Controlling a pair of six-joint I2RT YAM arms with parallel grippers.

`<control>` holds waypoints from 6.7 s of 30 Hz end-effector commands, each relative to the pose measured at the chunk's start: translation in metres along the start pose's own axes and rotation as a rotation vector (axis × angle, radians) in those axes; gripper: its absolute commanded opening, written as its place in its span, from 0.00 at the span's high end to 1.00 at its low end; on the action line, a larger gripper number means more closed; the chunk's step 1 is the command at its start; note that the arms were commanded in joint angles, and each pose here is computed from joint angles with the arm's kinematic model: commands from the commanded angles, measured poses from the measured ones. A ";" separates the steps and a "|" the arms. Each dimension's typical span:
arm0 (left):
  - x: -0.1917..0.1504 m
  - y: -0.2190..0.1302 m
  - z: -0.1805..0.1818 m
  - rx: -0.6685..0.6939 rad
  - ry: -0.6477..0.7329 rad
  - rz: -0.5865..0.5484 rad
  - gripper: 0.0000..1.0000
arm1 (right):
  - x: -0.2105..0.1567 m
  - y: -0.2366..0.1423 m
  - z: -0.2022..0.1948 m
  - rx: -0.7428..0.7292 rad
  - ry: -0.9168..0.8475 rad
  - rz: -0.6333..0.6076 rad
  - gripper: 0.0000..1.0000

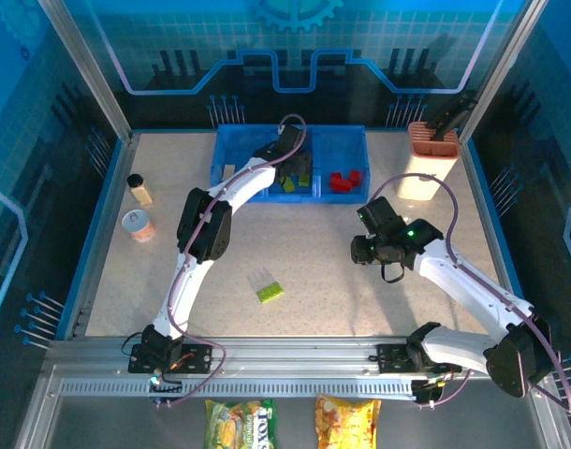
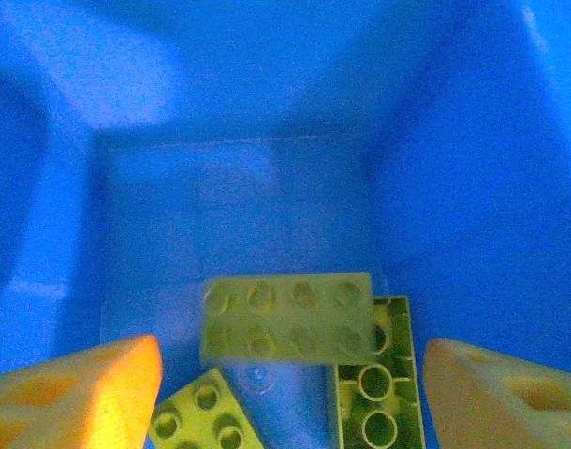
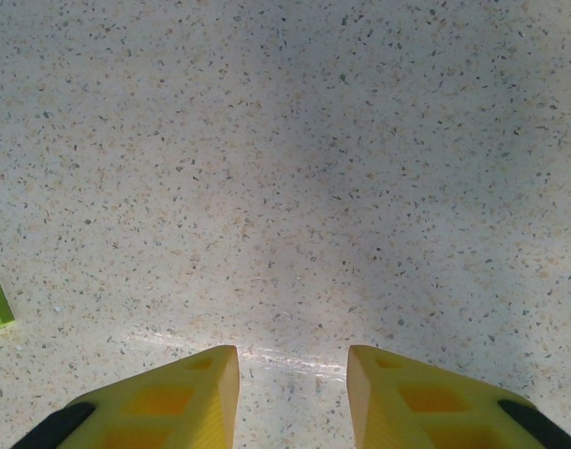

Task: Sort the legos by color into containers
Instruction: Place the lego in the container, then pick up the lego from the bottom-center of the table, then place the lego in the container, then reset both arms

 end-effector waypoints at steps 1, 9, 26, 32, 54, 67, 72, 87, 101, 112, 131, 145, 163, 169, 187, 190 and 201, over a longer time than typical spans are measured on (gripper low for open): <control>0.010 -0.024 0.000 -0.016 0.007 -0.011 0.24 | -0.001 -0.007 -0.005 -0.011 0.011 -0.006 0.63; 0.019 -0.064 -0.003 -0.082 -0.005 0.012 0.25 | 0.004 -0.010 0.008 0.058 -0.041 -0.021 0.63; -0.039 -0.158 0.040 -0.176 -0.007 0.283 0.25 | -0.029 0.011 0.129 0.498 -1.156 -0.255 0.57; -0.062 -0.194 0.094 -0.185 -0.107 0.331 0.24 | -0.053 0.041 0.156 0.586 -1.539 -0.119 0.55; -0.110 -0.251 0.193 -0.098 -0.205 0.211 0.24 | -0.081 0.119 0.219 0.555 -1.886 0.103 0.48; -0.113 -0.248 0.194 -0.092 -0.209 0.221 0.24 | -0.086 0.132 0.213 0.520 -1.922 0.162 0.52; -0.113 -0.248 0.194 -0.091 -0.208 0.223 0.24 | -0.085 0.137 0.214 0.506 -1.925 0.177 0.52; -0.113 -0.244 0.196 -0.082 -0.211 0.231 0.24 | -0.045 0.102 0.223 0.537 -1.814 0.025 0.65; -0.111 -0.244 0.201 -0.068 -0.225 0.223 0.24 | 0.086 0.096 0.195 0.324 -1.363 -0.173 0.70; -0.113 -0.243 0.203 -0.061 -0.228 0.228 0.24 | 0.172 0.115 0.166 0.249 -1.045 -0.200 0.71; -0.116 -0.238 0.204 -0.052 -0.230 0.249 0.24 | 0.234 0.192 0.153 0.119 -0.914 -0.207 0.58; -0.114 -0.253 0.207 -0.003 -0.257 0.253 0.10 | 0.227 0.106 0.148 0.079 -0.860 -0.359 0.36; -0.135 -0.242 0.216 0.090 -0.467 0.171 0.01 | 0.138 0.060 0.034 -0.025 -0.503 -0.398 0.00; -0.152 -0.219 0.229 0.181 -0.453 0.059 0.01 | 0.110 0.076 -0.043 -0.109 -0.219 -0.432 0.00; -0.152 -0.189 0.246 0.301 -0.084 -0.357 0.01 | 0.095 0.084 -0.133 -0.243 0.049 -0.777 0.00; -0.152 -0.182 0.243 0.253 -0.082 -0.409 0.01 | 0.096 0.091 -0.129 -0.218 0.012 -0.796 0.00; -0.165 -0.156 0.233 0.116 -0.048 -0.457 0.01 | 0.085 0.106 -0.112 -0.203 -0.097 -0.849 0.00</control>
Point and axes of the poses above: each hand's point on the last joint's axis, 136 mm out from that joint toward the fingers, its own y axis out along the fingers, its own z axis along the line the jaws close on, x = y × z, the point moved 7 cm from there along -y, back along the fingers, and after that the axes turned 3 degrees about y, right-handed, at the moved point
